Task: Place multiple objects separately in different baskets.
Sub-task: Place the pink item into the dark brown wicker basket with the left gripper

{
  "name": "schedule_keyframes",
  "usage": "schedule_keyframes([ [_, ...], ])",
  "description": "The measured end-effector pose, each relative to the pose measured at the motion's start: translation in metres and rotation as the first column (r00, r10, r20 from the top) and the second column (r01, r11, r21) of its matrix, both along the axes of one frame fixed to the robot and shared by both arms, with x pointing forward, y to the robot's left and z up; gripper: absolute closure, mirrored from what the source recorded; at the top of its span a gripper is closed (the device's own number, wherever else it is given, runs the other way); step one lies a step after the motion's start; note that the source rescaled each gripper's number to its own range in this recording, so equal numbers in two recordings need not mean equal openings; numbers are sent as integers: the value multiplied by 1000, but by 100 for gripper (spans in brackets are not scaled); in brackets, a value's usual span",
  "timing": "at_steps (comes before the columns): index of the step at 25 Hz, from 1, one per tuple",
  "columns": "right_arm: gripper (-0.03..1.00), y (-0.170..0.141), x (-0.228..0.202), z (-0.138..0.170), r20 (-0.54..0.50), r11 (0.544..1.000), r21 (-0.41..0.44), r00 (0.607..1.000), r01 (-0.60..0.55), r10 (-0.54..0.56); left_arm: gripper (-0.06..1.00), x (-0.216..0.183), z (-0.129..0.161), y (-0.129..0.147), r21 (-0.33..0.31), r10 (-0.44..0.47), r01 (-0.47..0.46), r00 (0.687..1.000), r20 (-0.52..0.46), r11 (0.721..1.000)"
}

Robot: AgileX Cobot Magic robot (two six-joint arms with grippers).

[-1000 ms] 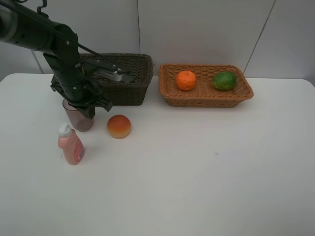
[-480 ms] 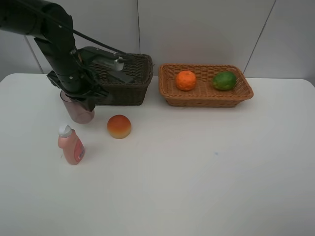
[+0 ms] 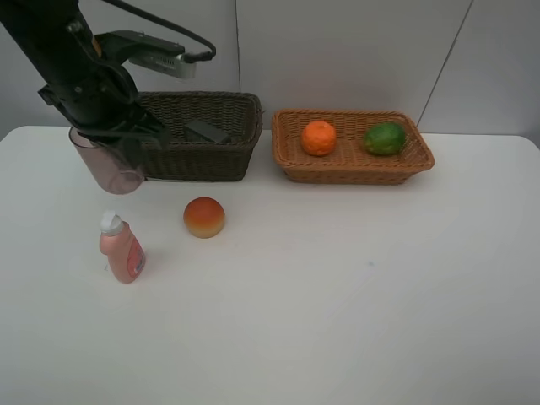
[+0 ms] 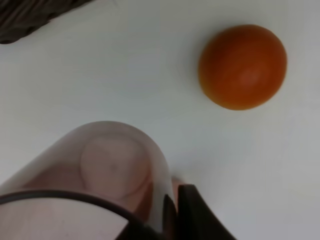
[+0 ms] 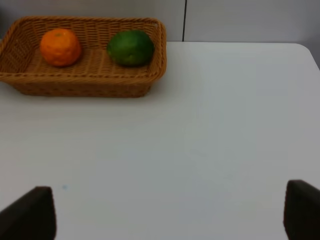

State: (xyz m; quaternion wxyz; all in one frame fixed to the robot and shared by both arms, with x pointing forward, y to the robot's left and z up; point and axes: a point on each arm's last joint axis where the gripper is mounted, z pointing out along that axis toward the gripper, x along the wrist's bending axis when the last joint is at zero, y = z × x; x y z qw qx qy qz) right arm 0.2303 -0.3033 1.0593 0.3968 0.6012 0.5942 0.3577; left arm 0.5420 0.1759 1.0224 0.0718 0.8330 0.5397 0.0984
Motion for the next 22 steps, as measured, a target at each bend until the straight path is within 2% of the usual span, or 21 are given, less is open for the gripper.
schedule_keyframes([
  [6,-3,0,0,0,0,1000,0,1000,0,0,94,-2,13,-1,-14,-4,5,999,34,1000],
  [10,-3,0,0,0,0,1000,0,1000,0,0,94,7,35,-4,-39,-4,8,994,105,999],
  [15,-3,0,0,0,0,1000,0,1000,0,0,94,31,69,3,-46,23,-12,970,243,999],
  [18,-3,0,0,0,0,1000,0,1000,0,0,94,53,80,9,-56,49,-33,948,315,998],
  [22,-3,0,0,0,0,1000,0,1000,0,0,94,83,75,14,-68,79,-59,932,355,996],
])
